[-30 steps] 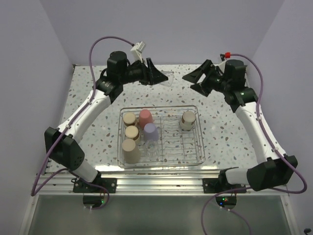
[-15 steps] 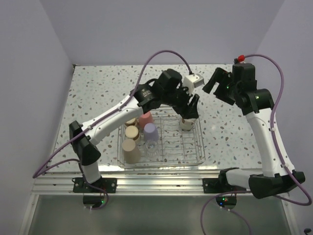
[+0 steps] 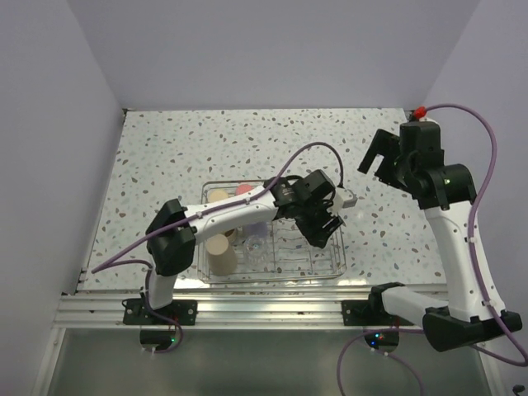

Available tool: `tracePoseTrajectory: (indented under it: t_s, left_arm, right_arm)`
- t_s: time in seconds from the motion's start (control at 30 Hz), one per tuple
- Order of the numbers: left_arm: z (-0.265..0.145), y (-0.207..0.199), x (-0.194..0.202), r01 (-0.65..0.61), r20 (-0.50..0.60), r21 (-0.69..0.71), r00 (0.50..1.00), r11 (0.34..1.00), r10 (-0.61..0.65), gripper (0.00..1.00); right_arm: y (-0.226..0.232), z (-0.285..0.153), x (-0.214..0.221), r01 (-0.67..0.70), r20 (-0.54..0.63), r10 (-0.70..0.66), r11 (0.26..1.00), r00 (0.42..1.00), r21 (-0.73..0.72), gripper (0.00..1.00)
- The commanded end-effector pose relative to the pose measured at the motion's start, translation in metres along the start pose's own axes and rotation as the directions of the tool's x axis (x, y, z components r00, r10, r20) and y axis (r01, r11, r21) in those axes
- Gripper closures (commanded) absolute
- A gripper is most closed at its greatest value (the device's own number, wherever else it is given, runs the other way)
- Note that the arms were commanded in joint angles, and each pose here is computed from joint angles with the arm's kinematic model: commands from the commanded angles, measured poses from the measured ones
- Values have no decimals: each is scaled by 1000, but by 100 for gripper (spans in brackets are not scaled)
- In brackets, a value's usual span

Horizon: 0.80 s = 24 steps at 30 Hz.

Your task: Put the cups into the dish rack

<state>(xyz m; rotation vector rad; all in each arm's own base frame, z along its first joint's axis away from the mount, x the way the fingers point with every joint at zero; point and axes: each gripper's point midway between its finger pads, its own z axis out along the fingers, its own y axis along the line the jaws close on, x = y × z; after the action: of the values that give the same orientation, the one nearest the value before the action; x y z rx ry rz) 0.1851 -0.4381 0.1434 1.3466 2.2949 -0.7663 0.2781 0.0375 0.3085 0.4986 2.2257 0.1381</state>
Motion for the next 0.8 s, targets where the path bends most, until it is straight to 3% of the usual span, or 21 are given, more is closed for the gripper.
tracePoseTrajectory:
  t_s: [0.0,0.43,0.77]
  left_arm:
    - [12,4,-3,-44,17,-28,999,999,44,100]
    - [54,17,14,-97,-58,-113,994,989,91,100]
    - [68,33,18,-103,-43,-204,994,974,96,100]
  right_arm:
    - [-17,-10,3,28,15,-29,998,999,57,2]
    - [-23,-13,5,32,6,-32,996,999,79,2]
    - [-28,-10,9,31,7,-32,995,999,96,2]
